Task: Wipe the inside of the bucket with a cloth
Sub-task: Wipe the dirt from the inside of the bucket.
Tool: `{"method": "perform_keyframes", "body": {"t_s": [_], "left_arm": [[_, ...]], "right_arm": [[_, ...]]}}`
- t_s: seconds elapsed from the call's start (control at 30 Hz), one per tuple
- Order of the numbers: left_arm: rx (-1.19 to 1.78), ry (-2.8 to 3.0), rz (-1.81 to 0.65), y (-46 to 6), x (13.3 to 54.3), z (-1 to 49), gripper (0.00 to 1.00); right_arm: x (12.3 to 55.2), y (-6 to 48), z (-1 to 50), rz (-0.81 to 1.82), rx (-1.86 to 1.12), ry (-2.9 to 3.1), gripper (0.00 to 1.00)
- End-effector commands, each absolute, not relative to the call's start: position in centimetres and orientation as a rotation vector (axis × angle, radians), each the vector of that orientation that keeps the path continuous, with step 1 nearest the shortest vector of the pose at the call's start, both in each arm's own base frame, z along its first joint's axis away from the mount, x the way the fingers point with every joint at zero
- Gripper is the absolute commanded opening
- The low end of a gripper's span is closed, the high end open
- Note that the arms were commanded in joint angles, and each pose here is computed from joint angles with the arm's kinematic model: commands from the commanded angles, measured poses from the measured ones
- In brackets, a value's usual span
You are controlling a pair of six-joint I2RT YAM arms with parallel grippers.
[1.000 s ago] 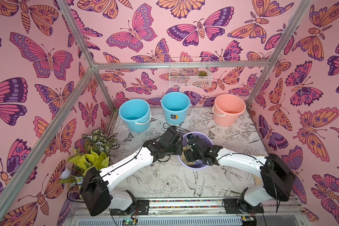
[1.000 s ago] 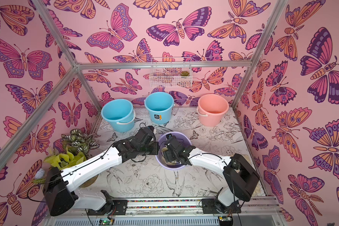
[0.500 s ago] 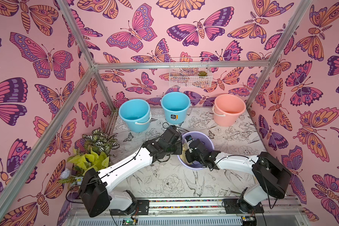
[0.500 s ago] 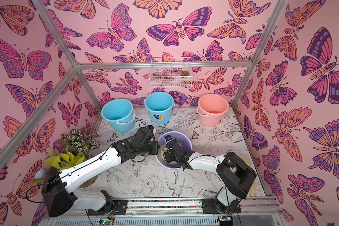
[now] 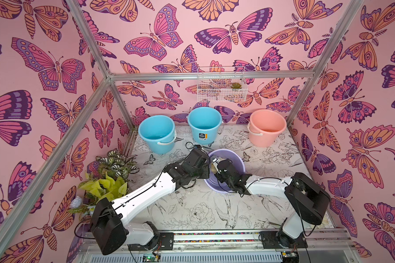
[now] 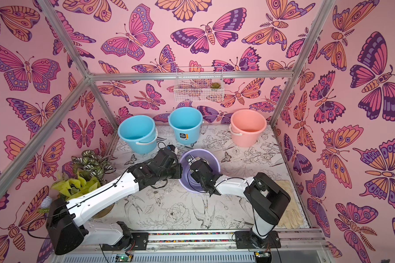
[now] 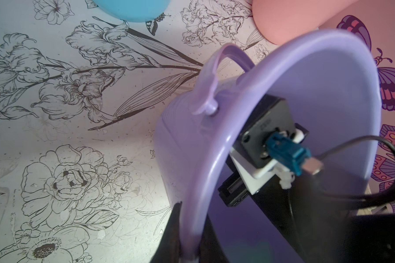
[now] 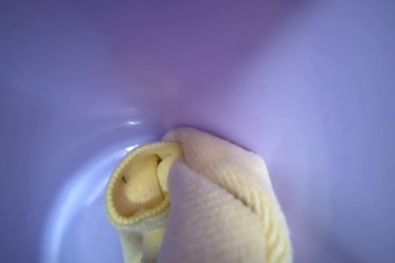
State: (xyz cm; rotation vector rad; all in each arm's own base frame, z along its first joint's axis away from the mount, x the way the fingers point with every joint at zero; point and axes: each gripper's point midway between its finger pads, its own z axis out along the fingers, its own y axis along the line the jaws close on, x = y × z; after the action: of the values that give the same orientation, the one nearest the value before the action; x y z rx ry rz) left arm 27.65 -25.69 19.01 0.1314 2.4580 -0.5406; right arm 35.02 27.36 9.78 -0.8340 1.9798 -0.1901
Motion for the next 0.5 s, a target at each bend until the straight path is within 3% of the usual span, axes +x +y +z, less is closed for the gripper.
{"method": "perform_keyframes", "body": {"t_s": [0.0,0.23,0.47], "left_arm": [[0.239,2.548,-0.617,-26.5,24.7,17.8,0.0],[0.229,2.545,-0.575,-26.0,24.9,17.7,0.0],[0.219,2.543,-0.55,-25.6,25.0,17.6,0.0]], "right_arm": [[36.6,25.6,11.2,-0.492,-0.986,1.897,0.0],[33.9,23.3,8.3,-0.65,-1.399,1.931,0.0],[27.8,22.0,5.2,-0.314,-1.722,2.187,0.0]]}}
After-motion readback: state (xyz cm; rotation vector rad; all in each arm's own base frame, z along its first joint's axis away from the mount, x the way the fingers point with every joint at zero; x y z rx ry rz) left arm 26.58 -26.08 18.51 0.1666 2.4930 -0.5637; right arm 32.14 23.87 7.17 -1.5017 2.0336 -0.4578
